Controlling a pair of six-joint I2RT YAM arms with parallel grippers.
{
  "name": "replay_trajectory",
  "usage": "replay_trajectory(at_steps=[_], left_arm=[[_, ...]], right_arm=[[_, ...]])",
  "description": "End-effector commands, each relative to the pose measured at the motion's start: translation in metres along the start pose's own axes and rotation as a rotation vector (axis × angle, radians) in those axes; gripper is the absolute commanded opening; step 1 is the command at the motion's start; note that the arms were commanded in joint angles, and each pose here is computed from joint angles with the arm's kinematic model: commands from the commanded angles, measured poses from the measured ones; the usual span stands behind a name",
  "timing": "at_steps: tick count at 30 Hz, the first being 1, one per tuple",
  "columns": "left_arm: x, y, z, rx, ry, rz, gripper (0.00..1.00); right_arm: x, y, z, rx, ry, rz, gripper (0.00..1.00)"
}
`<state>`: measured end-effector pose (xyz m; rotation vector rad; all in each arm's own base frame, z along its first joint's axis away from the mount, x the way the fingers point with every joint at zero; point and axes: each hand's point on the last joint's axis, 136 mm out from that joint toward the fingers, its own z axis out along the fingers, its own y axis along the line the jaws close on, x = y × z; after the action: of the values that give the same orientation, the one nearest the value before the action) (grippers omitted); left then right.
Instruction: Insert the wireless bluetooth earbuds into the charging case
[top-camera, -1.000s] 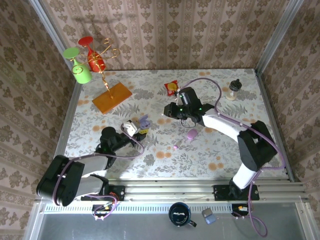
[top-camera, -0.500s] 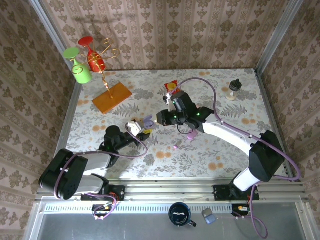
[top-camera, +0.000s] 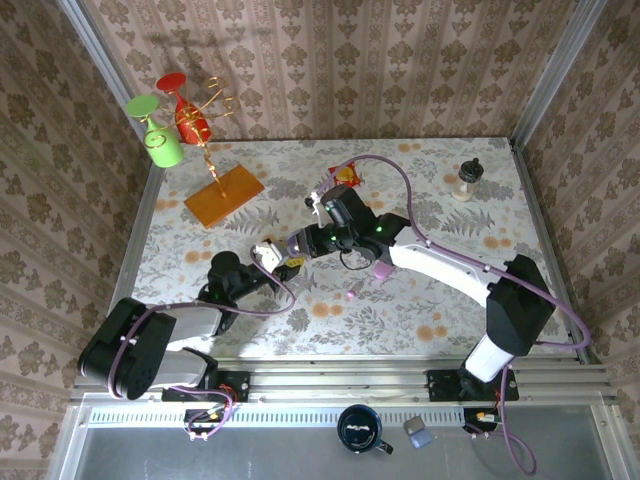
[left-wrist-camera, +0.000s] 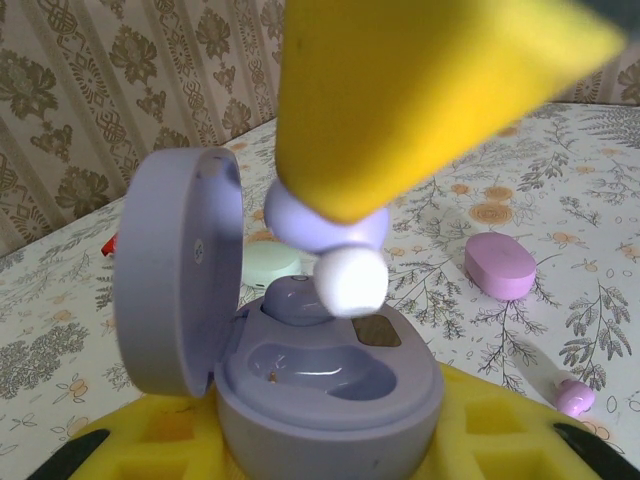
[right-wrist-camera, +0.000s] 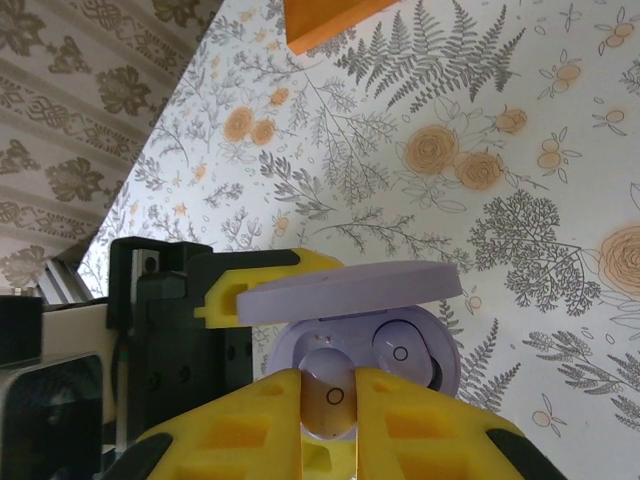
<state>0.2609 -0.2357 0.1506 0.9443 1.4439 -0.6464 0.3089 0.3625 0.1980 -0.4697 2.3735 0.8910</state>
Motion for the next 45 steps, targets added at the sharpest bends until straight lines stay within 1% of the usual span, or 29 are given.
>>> replay_trajectory(at_steps=[1,11,15,21,24,28,33,36,39,42,44,45], left_arm=[[-0.023,0.005,0.002,-0.013,-0.065,0.024,0.2],[-0.021,0.006,0.005,-0.011,-0.057,0.017,0.2],[-0.021,0.007,0.006,-0.009,-0.057,0.014,0.2],[-0.022,0.007,0.007,-0.006,-0.06,0.014,0.2],[-0.022,0.007,0.007,-0.008,-0.06,0.013,0.2],[-0.024,0.007,0.006,-0.009,-0.066,0.013,0.2],[-0.022,0.007,0.004,-0.011,-0.066,0.011,0.2],[-0.02,0.005,0.001,-0.008,-0.075,0.021,0.2],[-0.021,-0.004,0.0,0.04,-0.081,0.035,0.2],[-0.025,-0.011,0.001,0.084,-0.102,0.044,0.2],[-0.027,-0.012,0.002,0.094,-0.111,0.046,0.2],[-0.029,-0.016,0.001,0.122,-0.122,0.048,0.2]], right_arm=[[-0.001,0.001,0.004,0.015,0.013,-0.024,0.18],[0.007,0.004,0.015,-0.023,0.042,-0.001,0.18],[0.007,0.012,0.017,-0.067,0.044,0.0,0.18],[0.011,0.01,0.023,-0.059,0.072,-0.005,0.19],[0.01,0.01,0.022,-0.056,0.071,-0.01,0.25],[0.003,0.007,0.01,-0.031,0.034,-0.019,0.37],[-0.01,0.006,-0.013,-0.061,-0.036,-0.015,0.42],[-0.021,0.004,-0.032,-0.065,-0.083,-0.022,0.43],[-0.03,0.002,-0.042,-0.068,-0.104,-0.033,0.45],[-0.039,-0.005,-0.041,-0.059,-0.107,-0.024,0.45],[-0.043,-0.007,-0.036,-0.06,-0.096,-0.019,0.43],[-0.044,-0.007,-0.032,-0.061,-0.085,-0.016,0.42]])
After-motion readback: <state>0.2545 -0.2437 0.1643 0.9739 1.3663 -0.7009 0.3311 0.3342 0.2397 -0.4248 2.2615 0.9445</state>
